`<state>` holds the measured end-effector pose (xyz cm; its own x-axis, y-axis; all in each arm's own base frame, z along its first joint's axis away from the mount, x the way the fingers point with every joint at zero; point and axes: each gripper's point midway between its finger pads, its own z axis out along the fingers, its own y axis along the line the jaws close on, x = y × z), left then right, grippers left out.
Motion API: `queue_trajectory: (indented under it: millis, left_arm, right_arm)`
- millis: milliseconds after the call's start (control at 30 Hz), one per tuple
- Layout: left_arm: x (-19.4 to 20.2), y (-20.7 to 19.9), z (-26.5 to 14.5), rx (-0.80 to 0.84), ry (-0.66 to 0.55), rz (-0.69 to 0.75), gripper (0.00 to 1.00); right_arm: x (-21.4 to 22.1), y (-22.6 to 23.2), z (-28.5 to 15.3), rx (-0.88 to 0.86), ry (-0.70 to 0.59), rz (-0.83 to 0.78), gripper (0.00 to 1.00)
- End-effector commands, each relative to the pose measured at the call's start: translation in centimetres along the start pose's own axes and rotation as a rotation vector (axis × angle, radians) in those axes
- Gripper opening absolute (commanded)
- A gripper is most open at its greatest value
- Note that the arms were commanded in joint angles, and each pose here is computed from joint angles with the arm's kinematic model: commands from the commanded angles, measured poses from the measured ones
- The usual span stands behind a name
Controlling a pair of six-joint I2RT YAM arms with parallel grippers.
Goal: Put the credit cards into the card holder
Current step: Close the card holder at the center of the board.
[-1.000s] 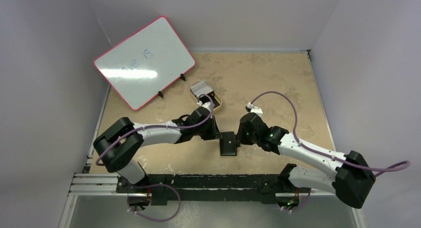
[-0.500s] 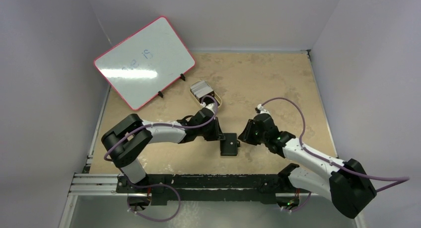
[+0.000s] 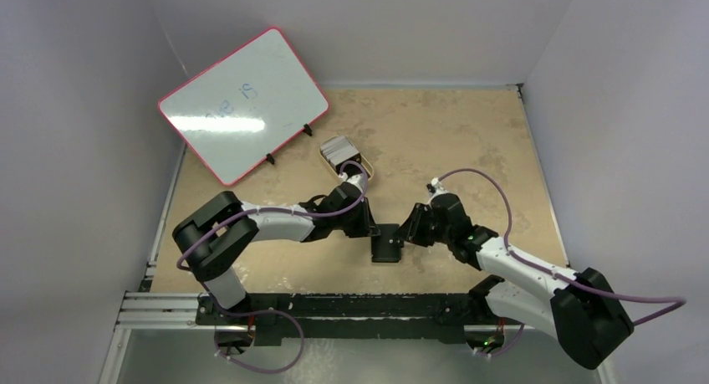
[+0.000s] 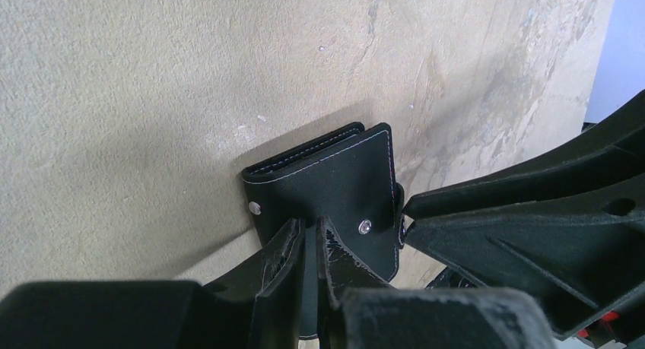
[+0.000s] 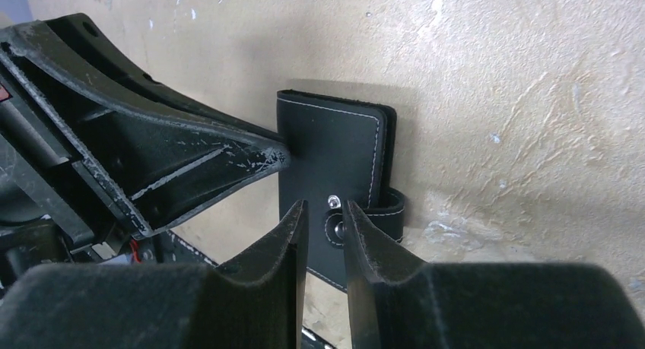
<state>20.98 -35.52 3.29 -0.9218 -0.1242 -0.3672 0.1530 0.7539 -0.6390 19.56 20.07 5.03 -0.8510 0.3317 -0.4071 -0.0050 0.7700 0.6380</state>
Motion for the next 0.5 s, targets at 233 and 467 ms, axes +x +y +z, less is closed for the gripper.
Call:
queue_trajectory:
  millis: [233, 467]
  left_arm:
    - [-2.0, -2.5, -2.0, 0.028, -0.066, -0.043, 0.15]
    - [-1.3, -1.6, -2.1, 0.0, -0.044, -0.019, 0.17]
  right_arm:
    - [-0.8, 0.2, -1.6, 0.018, -0.041, 0.009, 0.28]
    - [0.0, -0.5, -1.4, 0.012, -0.03, 0.012, 0.28]
